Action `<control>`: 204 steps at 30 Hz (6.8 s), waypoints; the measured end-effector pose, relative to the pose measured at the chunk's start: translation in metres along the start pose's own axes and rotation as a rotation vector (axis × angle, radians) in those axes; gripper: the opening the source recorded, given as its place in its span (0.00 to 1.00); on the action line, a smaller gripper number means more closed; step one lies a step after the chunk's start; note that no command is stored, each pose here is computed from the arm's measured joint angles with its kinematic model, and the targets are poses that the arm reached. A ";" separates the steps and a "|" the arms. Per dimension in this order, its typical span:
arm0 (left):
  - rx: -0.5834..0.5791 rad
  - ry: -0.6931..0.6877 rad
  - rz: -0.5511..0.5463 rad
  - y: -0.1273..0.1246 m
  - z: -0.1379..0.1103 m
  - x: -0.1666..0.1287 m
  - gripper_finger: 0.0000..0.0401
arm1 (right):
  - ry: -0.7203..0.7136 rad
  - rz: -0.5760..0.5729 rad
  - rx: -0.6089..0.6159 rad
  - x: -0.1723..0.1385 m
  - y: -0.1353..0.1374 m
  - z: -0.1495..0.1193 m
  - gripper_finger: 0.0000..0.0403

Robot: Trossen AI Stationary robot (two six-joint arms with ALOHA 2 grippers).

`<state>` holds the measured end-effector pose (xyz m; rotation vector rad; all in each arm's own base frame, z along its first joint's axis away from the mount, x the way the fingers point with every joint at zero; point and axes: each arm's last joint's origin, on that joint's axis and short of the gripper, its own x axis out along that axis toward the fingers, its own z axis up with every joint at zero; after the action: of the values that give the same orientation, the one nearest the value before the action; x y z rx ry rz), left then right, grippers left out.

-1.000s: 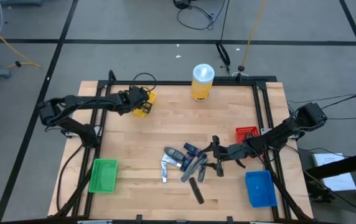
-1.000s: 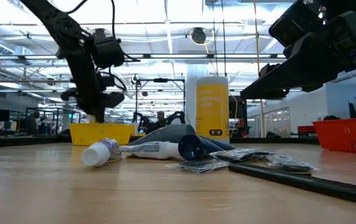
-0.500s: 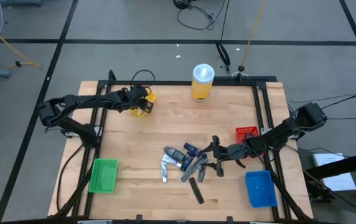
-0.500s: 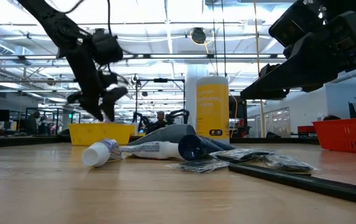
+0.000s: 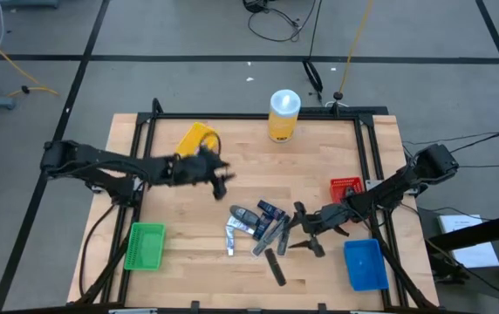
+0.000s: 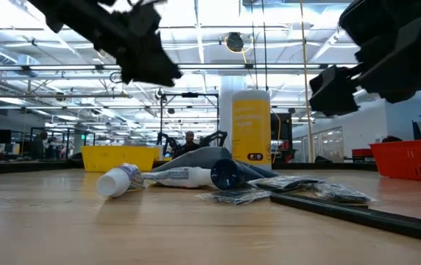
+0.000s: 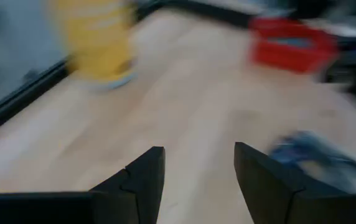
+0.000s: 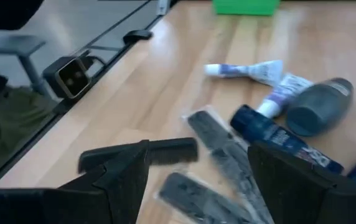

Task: Pick & Place Travel size toiletries
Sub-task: Put the black comb into the green bin

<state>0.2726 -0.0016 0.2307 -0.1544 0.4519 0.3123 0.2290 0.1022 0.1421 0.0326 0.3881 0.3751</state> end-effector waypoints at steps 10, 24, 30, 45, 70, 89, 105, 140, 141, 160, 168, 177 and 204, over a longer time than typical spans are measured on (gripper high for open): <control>0.152 -0.161 -0.289 -0.092 -0.039 0.025 0.43 | 0.016 -0.111 0.049 0.000 0.004 -0.004 0.65; 0.185 0.267 -0.275 -0.132 -0.051 0.112 0.28 | 0.222 -0.369 0.615 -0.014 -0.059 -0.025 0.65; 0.228 0.385 -0.291 -0.142 -0.056 0.125 0.20 | 0.254 -0.365 0.659 -0.011 -0.066 -0.032 0.65; 0.259 0.309 -0.386 -0.157 -0.058 0.125 0.08 | 0.240 -0.308 0.692 -0.006 -0.066 -0.032 0.65; 0.198 0.279 -0.327 -0.137 -0.064 0.152 0.01 | 0.208 -0.181 0.729 -0.005 -0.066 -0.027 0.61; 0.190 0.408 -0.465 -0.146 -0.070 0.139 0.02 | 0.230 -0.188 0.775 -0.006 -0.078 -0.031 0.56; 0.166 0.379 -0.341 -0.132 -0.066 0.149 0.04 | 0.262 -0.140 0.751 -0.005 -0.077 -0.034 0.30; 0.193 0.202 -0.168 -0.132 -0.023 0.120 0.55 | 0.022 -0.080 0.292 0.006 -0.051 -0.010 0.02; 0.185 0.200 -0.169 -0.131 -0.023 0.121 0.52 | 0.022 -0.080 0.292 0.006 -0.051 -0.010 0.02; 0.156 0.308 -0.211 -0.131 -0.006 0.084 0.01 | -0.002 -0.004 0.261 0.003 -0.049 -0.003 0.21; 0.000 0.573 -0.247 -0.130 0.016 -0.029 0.01 | -0.042 0.040 0.191 -0.002 -0.041 0.007 0.42; -0.107 1.081 -0.249 -0.132 -0.010 -0.134 0.01 | -0.048 0.055 0.158 -0.001 -0.037 0.007 0.46; 0.666 1.683 -0.406 -0.116 -0.076 -0.128 0.02 | -0.063 0.087 0.141 -0.001 -0.028 0.009 0.44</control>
<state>0.1710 -0.1609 0.2297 0.1945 2.1177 -0.4796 0.2416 0.0760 0.1473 0.1992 0.3514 0.4313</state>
